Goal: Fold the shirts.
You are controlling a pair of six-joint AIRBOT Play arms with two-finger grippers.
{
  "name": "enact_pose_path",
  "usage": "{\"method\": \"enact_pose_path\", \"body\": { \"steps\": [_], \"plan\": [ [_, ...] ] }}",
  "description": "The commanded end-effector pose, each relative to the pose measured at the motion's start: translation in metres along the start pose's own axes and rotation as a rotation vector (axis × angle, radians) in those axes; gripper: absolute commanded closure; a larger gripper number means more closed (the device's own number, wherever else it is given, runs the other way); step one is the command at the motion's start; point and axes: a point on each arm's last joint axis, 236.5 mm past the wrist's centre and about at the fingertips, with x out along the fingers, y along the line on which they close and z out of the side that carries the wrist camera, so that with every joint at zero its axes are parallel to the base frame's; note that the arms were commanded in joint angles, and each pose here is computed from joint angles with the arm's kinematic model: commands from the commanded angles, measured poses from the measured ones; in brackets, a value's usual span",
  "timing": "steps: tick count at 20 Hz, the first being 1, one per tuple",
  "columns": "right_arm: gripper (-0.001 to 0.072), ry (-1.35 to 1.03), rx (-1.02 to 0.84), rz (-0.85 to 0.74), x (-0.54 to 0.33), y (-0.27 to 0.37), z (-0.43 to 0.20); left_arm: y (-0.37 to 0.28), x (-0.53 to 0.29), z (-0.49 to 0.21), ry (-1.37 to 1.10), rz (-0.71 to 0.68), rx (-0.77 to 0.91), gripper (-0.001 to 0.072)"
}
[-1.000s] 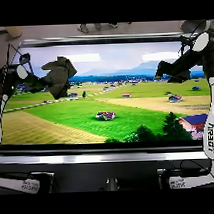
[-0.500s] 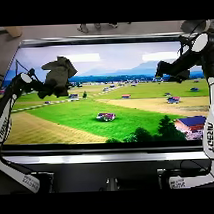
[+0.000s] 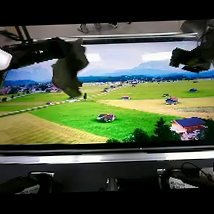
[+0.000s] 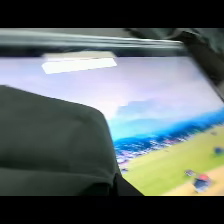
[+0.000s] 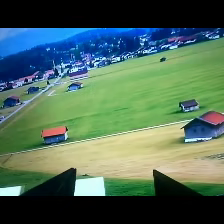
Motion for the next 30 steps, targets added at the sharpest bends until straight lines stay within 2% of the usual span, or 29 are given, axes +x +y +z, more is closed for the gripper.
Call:
{"method": "enact_pose_path", "body": {
  "steps": [1,4,5,7,9,12,14,17,21,25,27,28,30],
  "plan": [
    [0.0209,-0.144,0.035,-0.052,-0.064,-0.014,0.009,-0.107,0.008,-0.056,0.091,-0.134,0.170,0.0681],
    [0.0207,-0.258,0.032,-0.060,-0.118,-0.018,0.009,-0.143,0.062,-0.201,0.408,-0.171,0.057,0.0680],
    [0.0207,-0.284,0.032,-0.061,-0.130,-0.019,0.008,-0.149,0.073,-0.247,0.510,-0.161,0.013,0.0636],
    [0.0207,-0.287,0.032,-0.059,-0.138,-0.020,0.004,-0.157,0.082,-0.307,0.674,-0.156,-0.003,-0.0013],
    [0.0209,-0.197,0.037,-0.082,-0.126,-0.024,-0.012,-0.126,0.078,-0.293,0.722,-0.095,0.063,-0.0013],
    [0.0222,0.042,0.026,-0.109,-0.072,-0.028,-0.046,0.002,0.058,-0.207,0.648,0.187,0.127,-0.0013],
    [0.0224,0.246,0.011,-0.090,-0.018,-0.025,-0.082,0.100,0.026,-0.185,0.657,0.372,-0.010,-0.0013],
    [0.0226,0.550,0.008,0.032,0.057,-0.005,-0.153,0.214,-0.019,-0.215,0.707,0.562,-0.328,-0.0013],
    [0.0226,0.792,0.033,0.208,0.103,0.023,-0.217,0.258,-0.019,-0.273,0.723,0.509,-0.669,-0.0013],
    [0.0219,0.778,0.059,0.213,0.139,0.023,-0.217,0.259,0.018,-0.289,0.673,0.459,-0.734,-0.0012],
    [0.0171,0.761,0.086,0.227,0.156,0.027,-0.215,0.257,0.029,-0.307,0.711,0.454,-0.734,-0.0002],
    [0.0080,0.762,0.095,0.247,0.163,0.031,-0.216,0.257,0.033,-0.316,0.731,0.454,-0.739,0.0019],
    [0.0056,0.800,0.099,0.324,0.172,0.046,-0.224,0.259,0.035,-0.323,0.741,0.457,-0.745,0.0398]
  ]
}}
